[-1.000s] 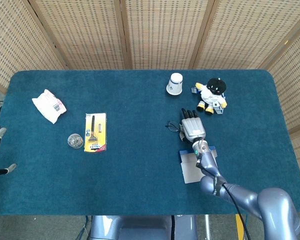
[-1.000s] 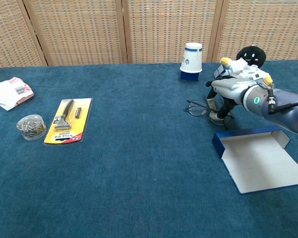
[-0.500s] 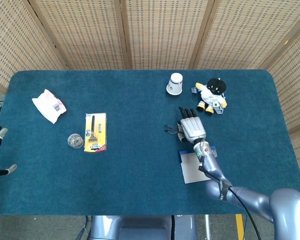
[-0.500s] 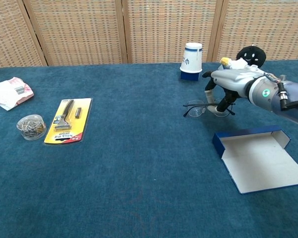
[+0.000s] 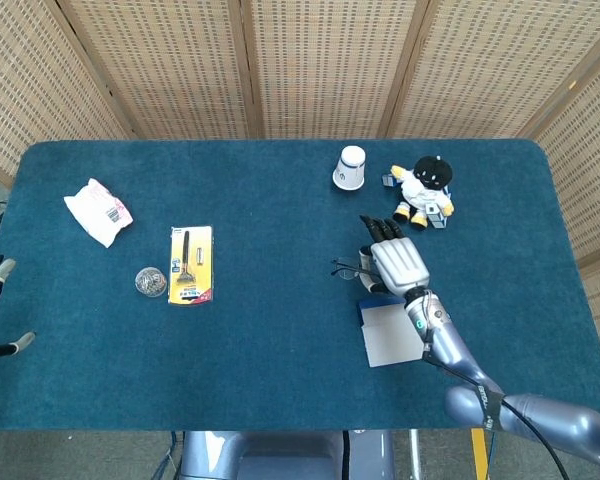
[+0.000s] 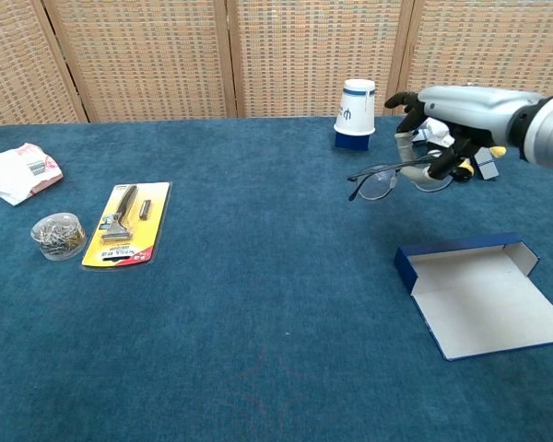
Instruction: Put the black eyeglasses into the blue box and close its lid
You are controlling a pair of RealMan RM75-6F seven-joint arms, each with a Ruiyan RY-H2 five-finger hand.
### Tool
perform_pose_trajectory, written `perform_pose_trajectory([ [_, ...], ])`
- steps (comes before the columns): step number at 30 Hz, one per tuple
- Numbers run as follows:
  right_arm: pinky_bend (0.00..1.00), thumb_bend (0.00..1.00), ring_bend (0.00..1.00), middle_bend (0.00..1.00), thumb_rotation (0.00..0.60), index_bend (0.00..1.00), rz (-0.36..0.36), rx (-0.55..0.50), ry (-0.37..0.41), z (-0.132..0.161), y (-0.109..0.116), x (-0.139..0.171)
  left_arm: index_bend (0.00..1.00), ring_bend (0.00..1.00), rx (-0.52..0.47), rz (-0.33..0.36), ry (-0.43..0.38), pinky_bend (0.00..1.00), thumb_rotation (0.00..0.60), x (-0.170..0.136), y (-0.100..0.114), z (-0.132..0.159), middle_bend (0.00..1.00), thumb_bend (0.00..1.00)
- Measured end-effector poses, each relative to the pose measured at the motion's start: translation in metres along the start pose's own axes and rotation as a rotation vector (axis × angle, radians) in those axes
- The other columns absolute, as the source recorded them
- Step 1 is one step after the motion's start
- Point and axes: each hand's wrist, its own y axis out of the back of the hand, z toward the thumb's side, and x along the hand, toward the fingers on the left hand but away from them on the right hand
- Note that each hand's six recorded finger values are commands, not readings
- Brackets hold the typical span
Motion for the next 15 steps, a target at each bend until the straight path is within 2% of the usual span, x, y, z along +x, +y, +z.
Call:
perform_pose_trajectory([
  [7,0.06,0.57,0.0,0.0,0.6,0.65,-0.019,0.0,0.074,-0.007,0.019,0.044,0.0,0.0,-0.005,0.014,-0.02,0.0,0.6,-0.006,0.003,0.003,0.0,0.0],
  [15,0.06,0.57,0.0,0.0,0.6,0.65,0.028,-0.007,0.132,-0.029,-0.001,0.101,0.0,0.0,-0.002,0.031,-0.045,0.0,0.6,-0.014,0.005,0.009,0.0,0.0],
])
